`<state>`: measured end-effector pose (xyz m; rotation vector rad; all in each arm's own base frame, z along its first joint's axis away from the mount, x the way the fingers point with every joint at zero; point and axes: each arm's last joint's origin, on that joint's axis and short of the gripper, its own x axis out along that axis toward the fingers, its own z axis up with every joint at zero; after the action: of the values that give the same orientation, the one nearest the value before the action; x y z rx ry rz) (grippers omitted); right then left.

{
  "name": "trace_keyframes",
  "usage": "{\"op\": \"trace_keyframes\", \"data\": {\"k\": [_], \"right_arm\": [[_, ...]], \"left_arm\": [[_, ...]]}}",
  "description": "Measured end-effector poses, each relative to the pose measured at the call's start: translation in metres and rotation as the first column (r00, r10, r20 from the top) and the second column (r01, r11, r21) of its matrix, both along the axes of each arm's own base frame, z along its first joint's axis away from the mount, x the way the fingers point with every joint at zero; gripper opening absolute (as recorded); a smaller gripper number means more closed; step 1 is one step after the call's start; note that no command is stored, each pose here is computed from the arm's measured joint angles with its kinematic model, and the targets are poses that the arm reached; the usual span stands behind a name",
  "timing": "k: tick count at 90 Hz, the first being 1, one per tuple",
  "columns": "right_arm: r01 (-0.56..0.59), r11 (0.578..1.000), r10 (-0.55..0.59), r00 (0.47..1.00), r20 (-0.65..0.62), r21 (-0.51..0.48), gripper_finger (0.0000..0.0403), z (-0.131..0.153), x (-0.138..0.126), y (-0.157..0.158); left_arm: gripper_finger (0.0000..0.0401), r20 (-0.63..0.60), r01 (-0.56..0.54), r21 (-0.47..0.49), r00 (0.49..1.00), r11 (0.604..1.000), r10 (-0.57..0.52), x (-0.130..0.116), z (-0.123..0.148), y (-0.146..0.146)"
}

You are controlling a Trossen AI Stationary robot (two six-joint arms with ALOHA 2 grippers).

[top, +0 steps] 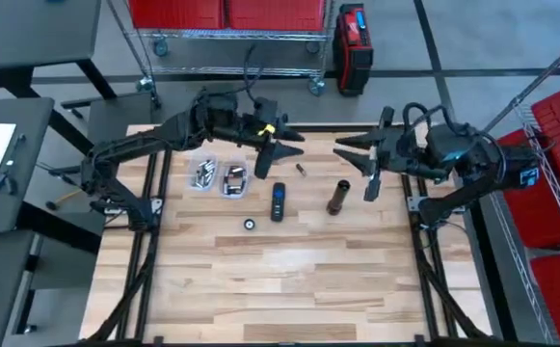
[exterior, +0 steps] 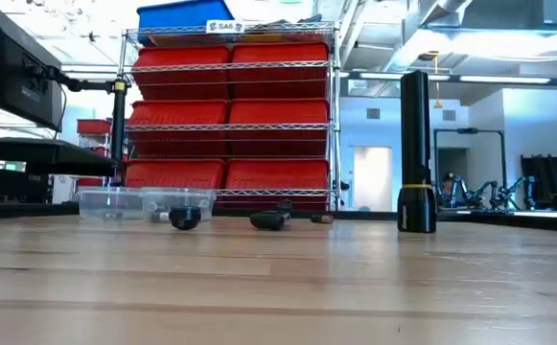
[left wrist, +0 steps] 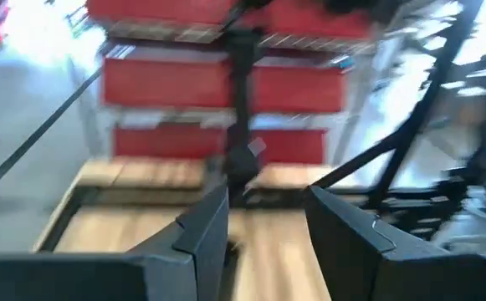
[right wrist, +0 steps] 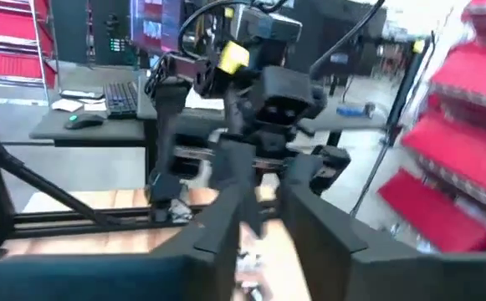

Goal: Insert battery
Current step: Insert the brown battery into the flashlight battery compartment

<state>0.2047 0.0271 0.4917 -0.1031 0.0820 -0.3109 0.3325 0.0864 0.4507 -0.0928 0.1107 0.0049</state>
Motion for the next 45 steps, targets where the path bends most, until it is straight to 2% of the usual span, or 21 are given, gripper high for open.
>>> {"op": "trace_keyframes", "data": {"k": [10,22,33,45], "right_arm": [[0.024,0.998,-0.023,1.0,-0.017,0.062,0.0149,-0.002,-0.01,-0.003],[0.067,0.99,-0.064,0.998,-0.029,0.128,0.0179,-0.003,-0.019,-0.01],[0.129,0.972,-0.118,0.991,-0.066,0.194,0.0193,-0.008,-0.023,-0.019],[0.216,0.947,-0.192,0.974,-0.121,0.236,0.0203,-0.016,-0.021,-0.031]], "left_arm": [[0.0138,-0.106,-0.102,0.031,0.989,0.994,0.105,-0.003,-0.01,0.008],[0.0138,-0.206,-0.24,0.093,0.945,0.966,0.255,-0.004,-0.024,0.025],[0.0138,-0.289,-0.283,0.073,0.912,0.956,0.292,-0.001,-0.039,0.041],[0.0138,-0.366,-0.283,0.059,0.886,0.957,0.285,-0.004,-0.048,0.047]]}}
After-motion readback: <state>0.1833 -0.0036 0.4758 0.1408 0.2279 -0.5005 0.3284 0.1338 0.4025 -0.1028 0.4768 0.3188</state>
